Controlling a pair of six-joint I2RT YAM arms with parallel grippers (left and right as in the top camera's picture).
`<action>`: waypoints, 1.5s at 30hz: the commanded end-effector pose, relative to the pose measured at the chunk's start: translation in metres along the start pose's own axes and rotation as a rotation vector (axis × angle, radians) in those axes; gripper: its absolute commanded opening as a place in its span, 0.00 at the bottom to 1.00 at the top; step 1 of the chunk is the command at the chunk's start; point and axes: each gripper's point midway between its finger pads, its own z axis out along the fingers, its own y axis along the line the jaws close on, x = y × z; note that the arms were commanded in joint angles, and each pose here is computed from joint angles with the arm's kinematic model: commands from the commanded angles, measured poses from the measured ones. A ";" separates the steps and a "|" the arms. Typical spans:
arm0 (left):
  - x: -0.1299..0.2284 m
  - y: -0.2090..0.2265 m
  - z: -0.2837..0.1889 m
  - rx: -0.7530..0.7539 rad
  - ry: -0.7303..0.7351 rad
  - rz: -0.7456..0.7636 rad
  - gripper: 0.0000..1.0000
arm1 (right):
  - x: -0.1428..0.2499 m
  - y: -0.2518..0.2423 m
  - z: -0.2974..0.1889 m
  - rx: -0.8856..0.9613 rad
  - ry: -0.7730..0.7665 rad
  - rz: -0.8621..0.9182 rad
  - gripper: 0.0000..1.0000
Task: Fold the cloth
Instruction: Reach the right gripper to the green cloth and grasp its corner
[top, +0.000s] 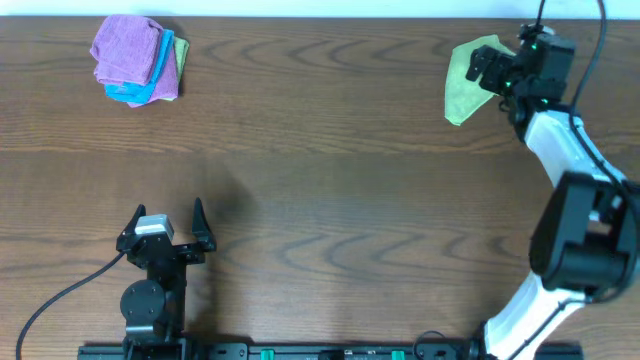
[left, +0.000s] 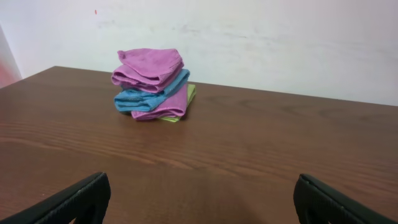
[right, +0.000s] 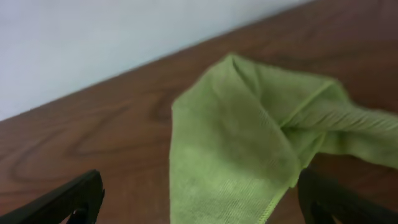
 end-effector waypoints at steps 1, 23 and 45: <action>0.019 0.004 0.001 -0.023 0.058 0.001 0.96 | 0.006 -0.018 0.014 0.003 0.028 0.105 0.99; 0.019 0.004 0.001 -0.023 0.058 0.001 0.95 | 0.042 -0.057 0.045 0.000 0.092 0.290 0.80; 0.019 0.004 0.001 -0.023 0.058 0.001 0.95 | 0.007 -0.002 0.043 -0.321 0.012 0.298 0.01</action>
